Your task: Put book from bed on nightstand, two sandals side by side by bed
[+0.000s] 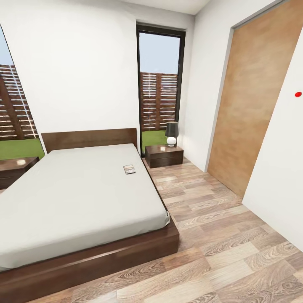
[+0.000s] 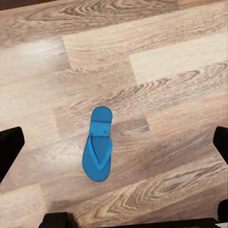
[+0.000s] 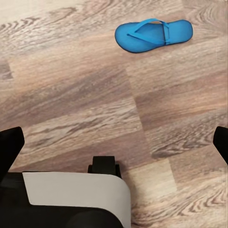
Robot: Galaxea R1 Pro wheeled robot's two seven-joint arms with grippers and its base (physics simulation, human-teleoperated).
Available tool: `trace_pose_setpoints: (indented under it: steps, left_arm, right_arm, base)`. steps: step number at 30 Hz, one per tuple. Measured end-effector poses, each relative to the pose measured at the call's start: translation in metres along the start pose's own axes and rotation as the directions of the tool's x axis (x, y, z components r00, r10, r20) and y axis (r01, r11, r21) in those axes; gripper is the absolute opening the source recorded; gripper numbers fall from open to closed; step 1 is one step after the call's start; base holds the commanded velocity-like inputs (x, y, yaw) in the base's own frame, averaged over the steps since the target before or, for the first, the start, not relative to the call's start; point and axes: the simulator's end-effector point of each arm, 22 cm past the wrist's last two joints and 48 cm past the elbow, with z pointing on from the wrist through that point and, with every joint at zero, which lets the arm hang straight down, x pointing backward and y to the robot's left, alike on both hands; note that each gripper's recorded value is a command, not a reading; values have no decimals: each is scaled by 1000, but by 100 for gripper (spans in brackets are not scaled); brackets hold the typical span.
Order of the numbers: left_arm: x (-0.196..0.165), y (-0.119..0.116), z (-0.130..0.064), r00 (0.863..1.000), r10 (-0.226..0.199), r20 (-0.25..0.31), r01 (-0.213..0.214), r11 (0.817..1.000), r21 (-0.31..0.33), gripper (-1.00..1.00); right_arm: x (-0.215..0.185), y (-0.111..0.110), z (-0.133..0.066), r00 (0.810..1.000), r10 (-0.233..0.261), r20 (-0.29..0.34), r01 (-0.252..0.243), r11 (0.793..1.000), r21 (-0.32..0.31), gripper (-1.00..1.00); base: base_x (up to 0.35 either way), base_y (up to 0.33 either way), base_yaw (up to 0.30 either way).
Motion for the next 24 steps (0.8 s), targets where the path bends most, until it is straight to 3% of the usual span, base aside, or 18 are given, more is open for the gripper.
trace_pose_setpoints:
  steps: [24]
  left_arm:
    - [-4, 4, 0, 1000, -4, 18, 5, 1000, -12, 100]
  right_arm:
    - [-5, 0, 0, 1000, -9, 20, 9, 1000, -2, 100]
  base:
    - [0, 0, 0]
